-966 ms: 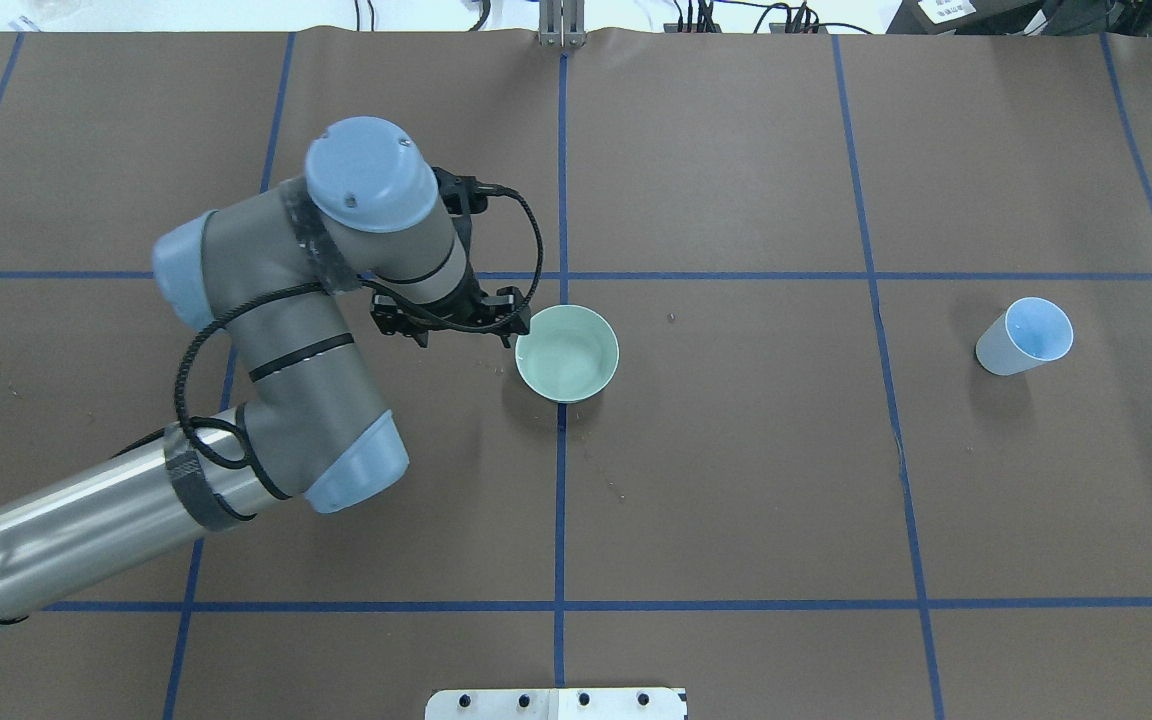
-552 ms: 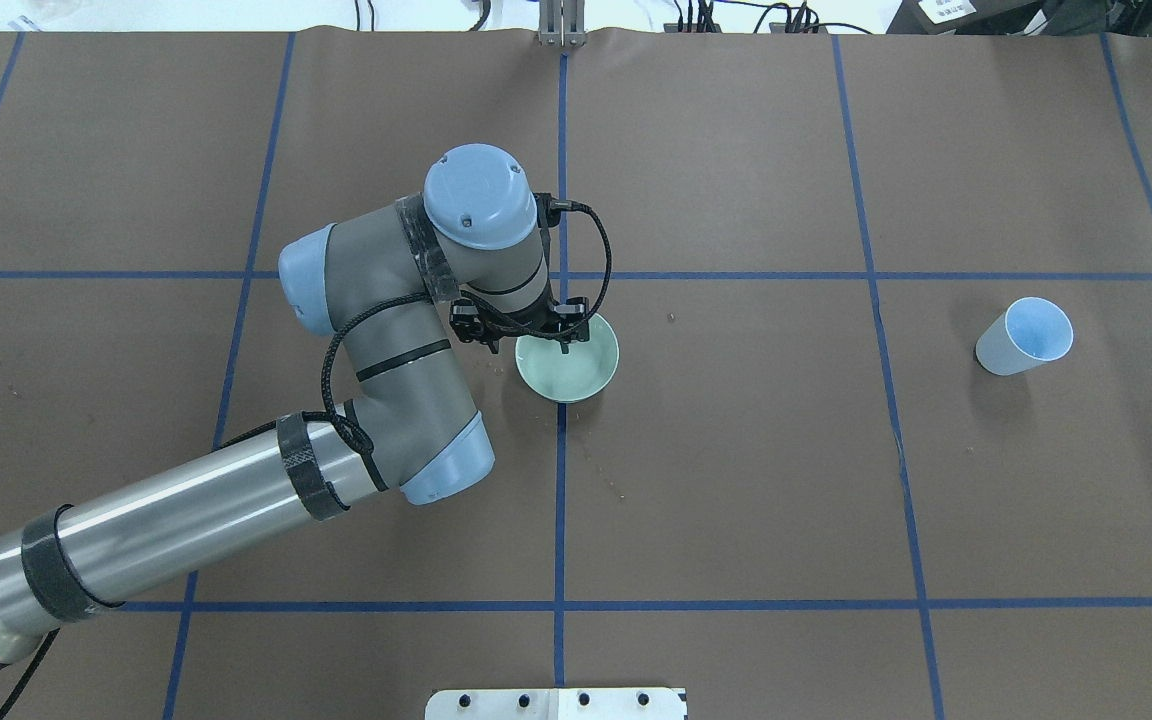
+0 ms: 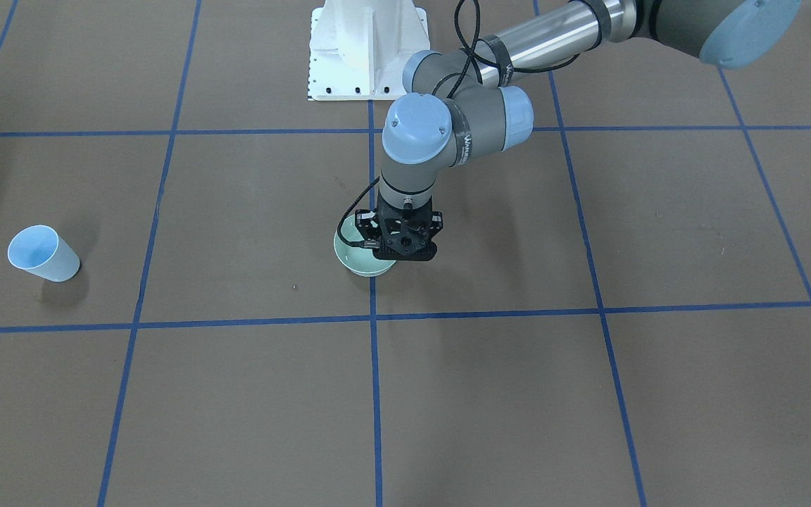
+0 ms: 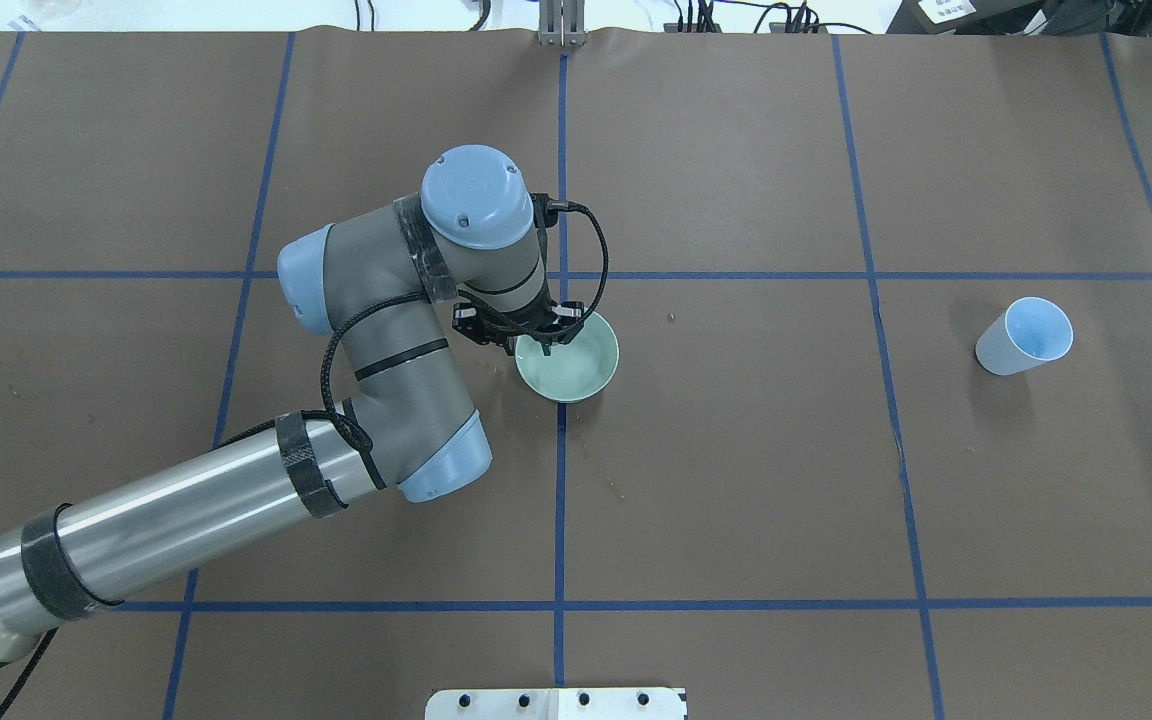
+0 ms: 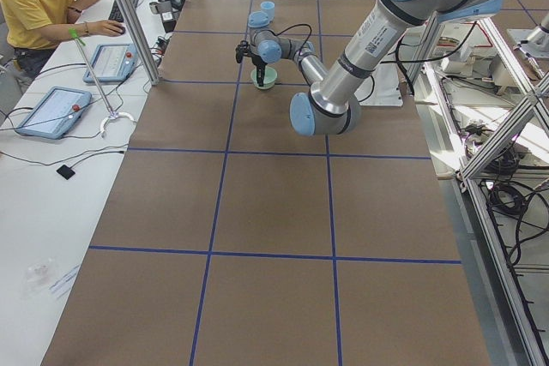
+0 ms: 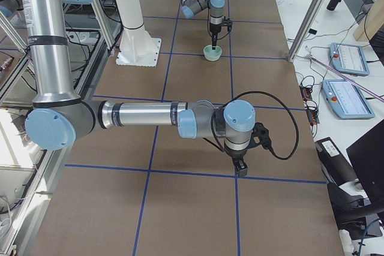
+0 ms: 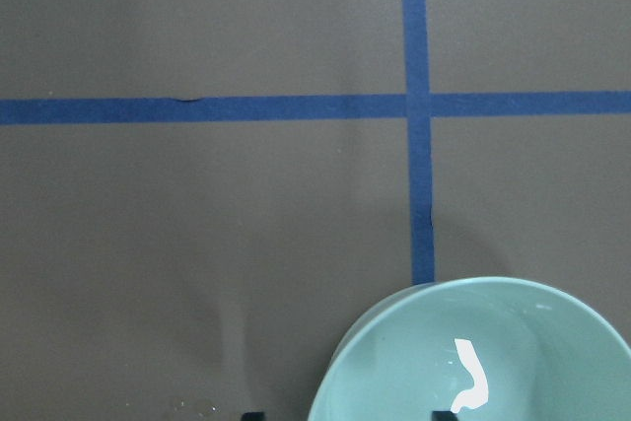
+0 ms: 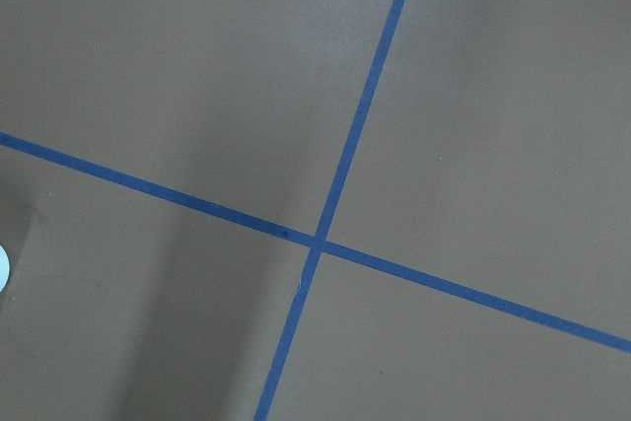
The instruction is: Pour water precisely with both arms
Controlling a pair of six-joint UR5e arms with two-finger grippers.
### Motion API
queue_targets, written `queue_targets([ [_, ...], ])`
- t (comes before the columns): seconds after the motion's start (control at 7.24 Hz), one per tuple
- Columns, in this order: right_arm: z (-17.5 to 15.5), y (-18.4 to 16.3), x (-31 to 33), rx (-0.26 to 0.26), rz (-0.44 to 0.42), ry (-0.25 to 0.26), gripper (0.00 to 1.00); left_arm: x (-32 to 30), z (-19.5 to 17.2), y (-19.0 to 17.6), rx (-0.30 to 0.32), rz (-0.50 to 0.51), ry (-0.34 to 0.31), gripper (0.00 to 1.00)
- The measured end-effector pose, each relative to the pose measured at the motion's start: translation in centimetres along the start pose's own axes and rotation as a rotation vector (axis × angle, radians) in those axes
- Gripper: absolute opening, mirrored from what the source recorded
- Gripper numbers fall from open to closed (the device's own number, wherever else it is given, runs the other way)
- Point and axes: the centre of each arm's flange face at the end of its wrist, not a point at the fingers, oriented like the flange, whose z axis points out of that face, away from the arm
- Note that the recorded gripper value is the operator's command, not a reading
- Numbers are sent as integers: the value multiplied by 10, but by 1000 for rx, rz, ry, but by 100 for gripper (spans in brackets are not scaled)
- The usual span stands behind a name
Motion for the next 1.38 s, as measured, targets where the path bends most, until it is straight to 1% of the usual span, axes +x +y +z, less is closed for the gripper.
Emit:
queue_targets([
  [0.14,0,0,0,0,0,0,100,-1,1,0,-2,0,-1,0],
  [0.55,-1,-1,0,2,-1,1,100,-1,-3,0,1,0,6,0],
  [0.83,-1,-2,-1,3,-3,1,100,-4,-24,-9,8,-6,34,0],
  [0.97,-2,-2,-1,4,-4,1,100,-19,-38,-15,-7,-19,56,0],
  [1.1,-2,-3,-1,5,-5,1,100,-51,-52,-16,-15,-30,76,0],
  [1.38,-1,-3,-1,6,-6,2,100,-145,-75,-5,-25,-3,91,0],
])
